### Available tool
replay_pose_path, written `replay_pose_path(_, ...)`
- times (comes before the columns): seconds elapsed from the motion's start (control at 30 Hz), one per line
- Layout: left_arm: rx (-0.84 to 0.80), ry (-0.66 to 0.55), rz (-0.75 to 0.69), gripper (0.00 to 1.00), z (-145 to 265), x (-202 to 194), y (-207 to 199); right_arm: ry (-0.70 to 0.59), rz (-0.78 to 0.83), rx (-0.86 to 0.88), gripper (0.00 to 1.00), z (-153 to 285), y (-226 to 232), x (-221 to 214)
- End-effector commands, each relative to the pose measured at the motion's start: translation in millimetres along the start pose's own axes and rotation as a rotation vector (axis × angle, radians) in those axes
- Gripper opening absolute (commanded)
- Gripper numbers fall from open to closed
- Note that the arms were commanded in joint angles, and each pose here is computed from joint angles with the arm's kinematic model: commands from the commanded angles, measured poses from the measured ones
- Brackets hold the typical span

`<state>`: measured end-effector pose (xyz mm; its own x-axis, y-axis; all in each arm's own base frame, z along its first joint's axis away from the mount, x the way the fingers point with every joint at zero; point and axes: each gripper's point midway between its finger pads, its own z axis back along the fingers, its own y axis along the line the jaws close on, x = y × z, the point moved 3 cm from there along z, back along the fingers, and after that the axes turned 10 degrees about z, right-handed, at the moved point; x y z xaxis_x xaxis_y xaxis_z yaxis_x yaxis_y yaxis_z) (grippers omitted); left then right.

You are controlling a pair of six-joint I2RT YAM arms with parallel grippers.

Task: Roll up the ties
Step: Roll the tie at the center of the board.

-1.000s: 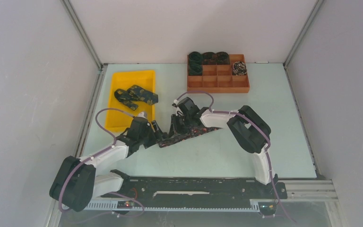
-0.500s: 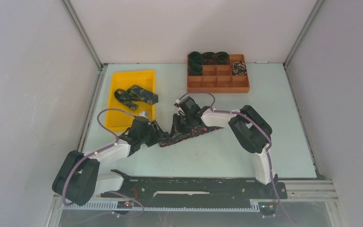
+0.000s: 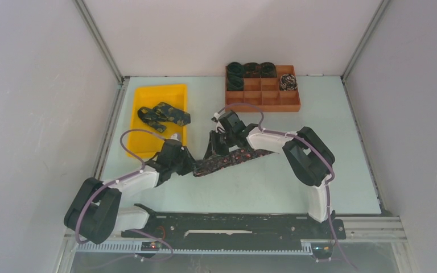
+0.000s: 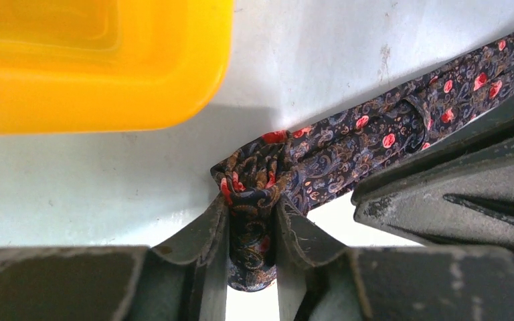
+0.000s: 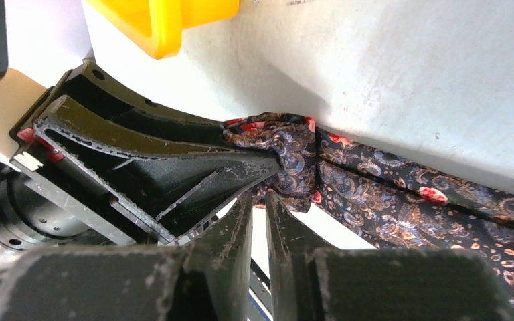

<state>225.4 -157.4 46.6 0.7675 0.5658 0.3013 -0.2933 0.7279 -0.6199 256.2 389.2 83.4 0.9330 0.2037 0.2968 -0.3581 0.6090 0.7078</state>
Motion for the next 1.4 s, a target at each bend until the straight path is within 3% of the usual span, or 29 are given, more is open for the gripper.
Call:
replay_pose_path(0.0,0.075,0.028,-0.078,0.26,5,-3,3,-0.054,0.066,0.034,0.16,18,19,17)
replay_pose_path(0.37,0.278,0.024,-0.220,0.19,15,8,10,-0.068,0.056,0.005,0.16,27,6,16)
replay_pose_path(1.0,0.641,0.090,-0.473,0.16,25,21,10,-0.105,0.024,-0.023,0.16,53,-18,17)
replay_pose_path(1.37,0.815,0.053,-0.606,0.15,28,21,-6,-0.153,0.003,-0.024,0.15,82,-33,19)
